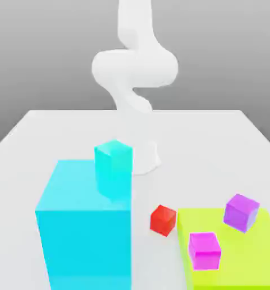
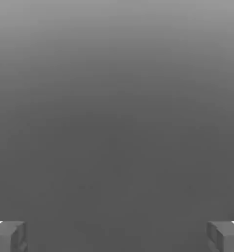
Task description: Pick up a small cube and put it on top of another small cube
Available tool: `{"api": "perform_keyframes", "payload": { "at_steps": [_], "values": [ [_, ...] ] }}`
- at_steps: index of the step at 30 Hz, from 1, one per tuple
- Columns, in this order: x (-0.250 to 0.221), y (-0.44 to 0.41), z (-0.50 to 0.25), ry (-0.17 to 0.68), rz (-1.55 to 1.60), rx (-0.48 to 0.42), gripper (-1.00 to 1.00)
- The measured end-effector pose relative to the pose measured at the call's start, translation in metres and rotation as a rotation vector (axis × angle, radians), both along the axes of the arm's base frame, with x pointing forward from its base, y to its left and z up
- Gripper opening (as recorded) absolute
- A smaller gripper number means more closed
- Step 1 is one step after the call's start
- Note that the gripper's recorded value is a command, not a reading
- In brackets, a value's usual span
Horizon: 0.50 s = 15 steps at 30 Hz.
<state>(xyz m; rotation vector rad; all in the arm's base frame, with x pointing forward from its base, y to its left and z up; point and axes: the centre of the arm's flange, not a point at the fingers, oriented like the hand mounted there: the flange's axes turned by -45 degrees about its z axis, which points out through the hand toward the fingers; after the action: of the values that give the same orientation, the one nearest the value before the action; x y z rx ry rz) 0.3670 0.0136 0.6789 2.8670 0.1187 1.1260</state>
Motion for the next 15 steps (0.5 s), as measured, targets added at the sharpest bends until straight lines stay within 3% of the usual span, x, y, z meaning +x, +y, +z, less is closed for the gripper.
{"api": "perform_keyframes", "payload": {
  "at_steps": [8,15],
  "values": [
    [0.056,0.037,-0.198,0.286,0.315,-0.225,0.00],
    [0.022,0.056,-0.374,0.534,0.657,-0.331,0.00]
  ]
}}
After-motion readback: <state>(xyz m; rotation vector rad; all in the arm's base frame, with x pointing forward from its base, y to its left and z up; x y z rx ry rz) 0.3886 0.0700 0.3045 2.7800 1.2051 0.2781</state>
